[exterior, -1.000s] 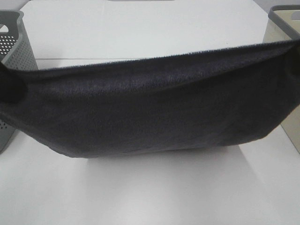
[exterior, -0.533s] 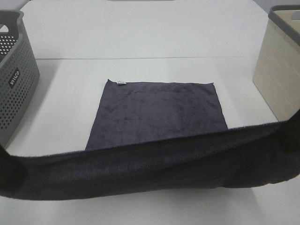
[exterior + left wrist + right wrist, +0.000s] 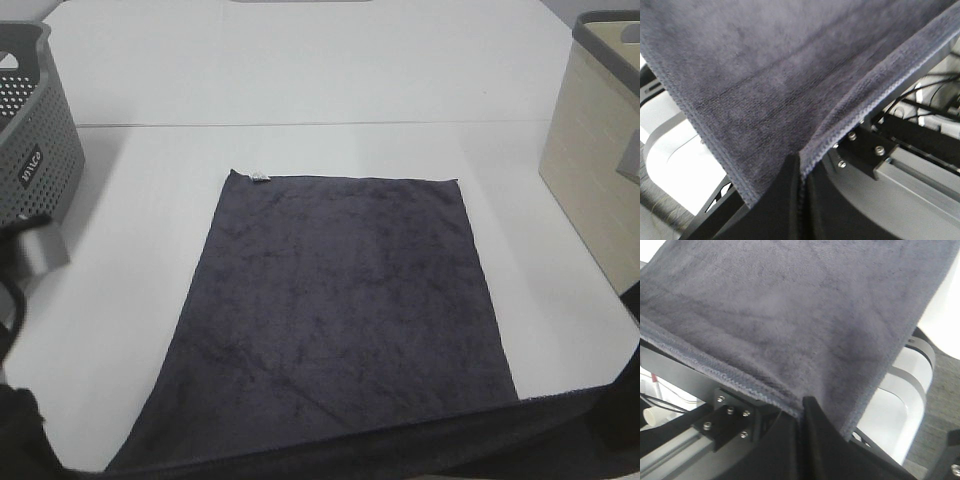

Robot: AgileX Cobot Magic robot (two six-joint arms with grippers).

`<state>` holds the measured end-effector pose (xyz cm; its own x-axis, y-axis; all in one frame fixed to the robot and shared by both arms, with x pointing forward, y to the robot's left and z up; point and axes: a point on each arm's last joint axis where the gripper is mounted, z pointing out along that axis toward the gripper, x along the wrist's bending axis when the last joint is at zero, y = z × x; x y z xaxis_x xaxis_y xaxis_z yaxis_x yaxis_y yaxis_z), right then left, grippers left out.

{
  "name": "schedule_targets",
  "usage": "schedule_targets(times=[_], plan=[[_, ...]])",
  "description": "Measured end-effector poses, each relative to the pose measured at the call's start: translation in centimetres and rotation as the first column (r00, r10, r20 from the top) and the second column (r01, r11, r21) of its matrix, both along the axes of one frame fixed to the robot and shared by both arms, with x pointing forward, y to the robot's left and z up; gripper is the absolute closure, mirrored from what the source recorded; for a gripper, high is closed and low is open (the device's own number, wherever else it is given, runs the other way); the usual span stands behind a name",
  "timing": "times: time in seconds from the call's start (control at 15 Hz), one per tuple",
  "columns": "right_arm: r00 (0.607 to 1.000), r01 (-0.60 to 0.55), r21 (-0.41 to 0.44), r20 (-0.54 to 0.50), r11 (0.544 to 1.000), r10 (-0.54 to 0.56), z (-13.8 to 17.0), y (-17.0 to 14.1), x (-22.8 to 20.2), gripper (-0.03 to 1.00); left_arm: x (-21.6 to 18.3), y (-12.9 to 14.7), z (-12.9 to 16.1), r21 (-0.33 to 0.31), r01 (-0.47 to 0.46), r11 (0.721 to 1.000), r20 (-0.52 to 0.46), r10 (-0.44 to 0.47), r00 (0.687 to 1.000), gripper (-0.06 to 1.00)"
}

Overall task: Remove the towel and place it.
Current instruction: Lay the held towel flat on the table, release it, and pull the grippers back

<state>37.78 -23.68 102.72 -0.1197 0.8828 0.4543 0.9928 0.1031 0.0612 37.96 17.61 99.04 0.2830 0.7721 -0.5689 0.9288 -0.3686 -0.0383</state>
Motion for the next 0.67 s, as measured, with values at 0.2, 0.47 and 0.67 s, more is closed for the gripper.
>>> schedule_targets(times=[0.2, 0.47, 0.67], plan=[[0.999, -0.019, -0.057, -0.033, 0.998, 0.017, -0.9, -0.4, 0.3, 0.95, 0.1, -2.3, -2.9, 0.067, 0.078, 0.995, -0.054, -0.074, 0.996, 0.94], [0.992, -0.028, -0.076, -0.121, 0.997, 0.019, -2.7, -0.5, -0.1, 0.95, 0.4, -2.9, -4.3, 0.094, 0.089, 0.992, -0.106, -0.078, 0.991, 0.94], [0.986, -0.028, -0.077, -0.164, 0.997, 0.015, -3.7, -0.6, -0.8, 0.95, 0.1, -2.8, -4.2, 0.094, 0.1, 0.991, -0.132, -0.087, 0.987, 0.94]])
